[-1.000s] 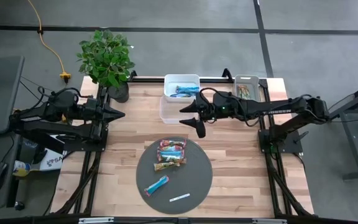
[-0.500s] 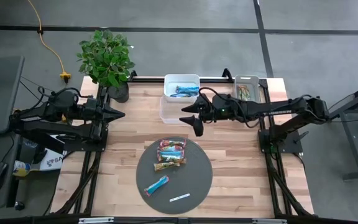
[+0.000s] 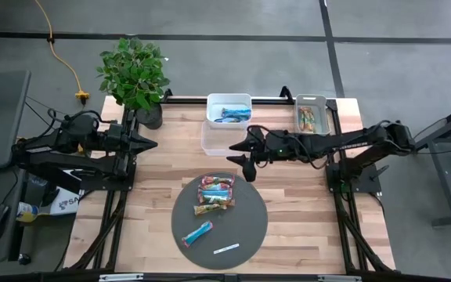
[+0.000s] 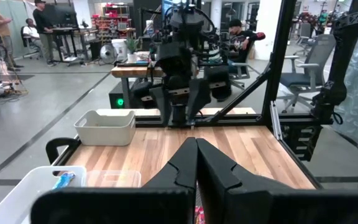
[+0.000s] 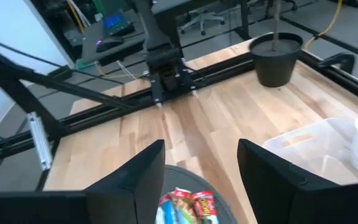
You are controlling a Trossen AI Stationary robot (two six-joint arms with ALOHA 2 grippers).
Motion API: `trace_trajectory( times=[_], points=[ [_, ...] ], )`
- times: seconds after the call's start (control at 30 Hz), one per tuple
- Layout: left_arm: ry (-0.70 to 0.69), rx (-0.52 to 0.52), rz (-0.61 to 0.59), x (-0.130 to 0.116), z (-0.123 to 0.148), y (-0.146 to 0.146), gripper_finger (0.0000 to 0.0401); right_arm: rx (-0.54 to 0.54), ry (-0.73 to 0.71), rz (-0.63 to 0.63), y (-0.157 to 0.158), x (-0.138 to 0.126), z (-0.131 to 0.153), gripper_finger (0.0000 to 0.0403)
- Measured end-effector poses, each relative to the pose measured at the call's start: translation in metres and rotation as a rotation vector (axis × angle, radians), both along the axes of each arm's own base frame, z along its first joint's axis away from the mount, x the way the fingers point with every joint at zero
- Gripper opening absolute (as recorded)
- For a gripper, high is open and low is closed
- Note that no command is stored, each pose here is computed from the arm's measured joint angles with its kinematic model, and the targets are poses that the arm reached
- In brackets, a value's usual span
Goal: Pick and place Granola Bars by type
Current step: Put the red granola bar into the transparent bin
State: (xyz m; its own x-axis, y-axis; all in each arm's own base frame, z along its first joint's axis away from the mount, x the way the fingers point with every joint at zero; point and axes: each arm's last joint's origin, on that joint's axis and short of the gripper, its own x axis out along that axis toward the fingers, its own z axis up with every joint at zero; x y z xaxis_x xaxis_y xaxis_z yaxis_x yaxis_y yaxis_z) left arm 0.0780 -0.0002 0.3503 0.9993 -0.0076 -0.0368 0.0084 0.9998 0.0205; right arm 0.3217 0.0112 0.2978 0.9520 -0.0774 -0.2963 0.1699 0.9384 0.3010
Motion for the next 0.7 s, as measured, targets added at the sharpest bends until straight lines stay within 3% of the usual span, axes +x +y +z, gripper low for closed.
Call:
trace_trajectory(
  times=[0.27,0.37,0.47,0.7],
  points=[
    [0.0,0.0,0.0,0.0,0.0,0.0,0.0001,-0.016,-0.031,0.017,0.023,0.005,-0.003,0.0185],
    [0.0,0.0,0.0,0.0,0.0,0.0,0.0001,-0.024,-0.146,0.003,0.027,0.018,-0.003,0.0186],
    [0.0,0.0,0.0,0.0,0.0,0.0,0.0001,-0.1,-0.296,0.025,0.03,0.034,-0.006,0.0189],
    [0.0,0.0,0.0,0.0,0.0,0.0,0.0001,-0.115,-0.397,0.042,0.041,0.051,-0.022,0.0189]
  ],
)
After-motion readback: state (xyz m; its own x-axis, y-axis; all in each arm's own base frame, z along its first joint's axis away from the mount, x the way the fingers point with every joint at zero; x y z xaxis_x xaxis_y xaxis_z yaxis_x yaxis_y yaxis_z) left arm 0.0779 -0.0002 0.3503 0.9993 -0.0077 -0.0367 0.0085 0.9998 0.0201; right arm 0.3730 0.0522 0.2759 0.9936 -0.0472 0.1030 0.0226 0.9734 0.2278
